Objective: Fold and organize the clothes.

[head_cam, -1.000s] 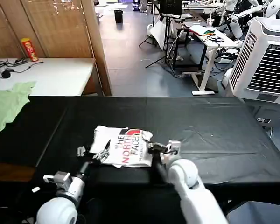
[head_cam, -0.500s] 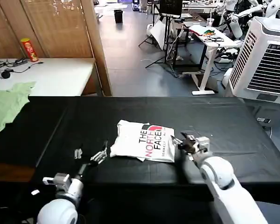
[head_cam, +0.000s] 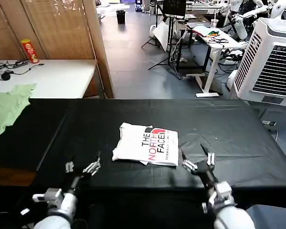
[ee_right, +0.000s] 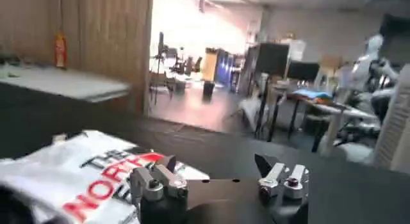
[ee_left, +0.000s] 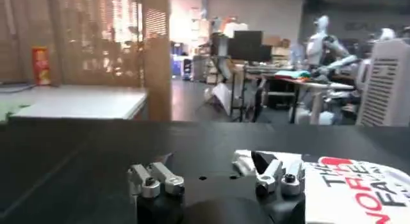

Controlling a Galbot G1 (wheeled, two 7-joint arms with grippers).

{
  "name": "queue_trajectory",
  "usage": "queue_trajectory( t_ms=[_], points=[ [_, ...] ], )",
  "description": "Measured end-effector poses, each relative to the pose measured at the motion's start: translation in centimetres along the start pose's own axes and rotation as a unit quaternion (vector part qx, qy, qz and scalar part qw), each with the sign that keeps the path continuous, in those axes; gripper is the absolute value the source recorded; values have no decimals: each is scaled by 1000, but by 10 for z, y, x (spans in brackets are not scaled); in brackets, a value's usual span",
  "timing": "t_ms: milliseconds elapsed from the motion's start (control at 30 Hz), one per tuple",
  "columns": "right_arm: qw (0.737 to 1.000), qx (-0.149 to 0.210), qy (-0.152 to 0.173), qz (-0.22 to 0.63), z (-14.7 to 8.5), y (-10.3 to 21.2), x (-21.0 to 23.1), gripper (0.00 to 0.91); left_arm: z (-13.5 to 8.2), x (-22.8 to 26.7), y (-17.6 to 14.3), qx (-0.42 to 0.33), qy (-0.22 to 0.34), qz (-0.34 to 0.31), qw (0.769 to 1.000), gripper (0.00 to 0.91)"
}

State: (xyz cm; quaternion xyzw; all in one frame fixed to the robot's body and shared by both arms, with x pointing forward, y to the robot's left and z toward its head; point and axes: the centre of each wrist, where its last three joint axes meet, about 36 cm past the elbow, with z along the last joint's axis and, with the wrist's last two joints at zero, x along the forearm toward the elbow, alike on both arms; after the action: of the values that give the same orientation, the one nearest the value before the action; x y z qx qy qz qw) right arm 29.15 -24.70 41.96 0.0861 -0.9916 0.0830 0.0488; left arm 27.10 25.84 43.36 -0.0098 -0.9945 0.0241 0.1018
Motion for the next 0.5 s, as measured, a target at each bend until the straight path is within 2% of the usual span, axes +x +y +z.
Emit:
queue_trajectory(
  t_ms=[300, 500],
  points=[
    [999, -3, 11, 36, -1, 3, 48, 878, 5, 39, 8, -15, 42, -7, 999, 878],
    [997, -17, 43, 55, -4, 11, 72, 878, -4, 60, 9, -20, 75, -16, 997, 878]
  ],
)
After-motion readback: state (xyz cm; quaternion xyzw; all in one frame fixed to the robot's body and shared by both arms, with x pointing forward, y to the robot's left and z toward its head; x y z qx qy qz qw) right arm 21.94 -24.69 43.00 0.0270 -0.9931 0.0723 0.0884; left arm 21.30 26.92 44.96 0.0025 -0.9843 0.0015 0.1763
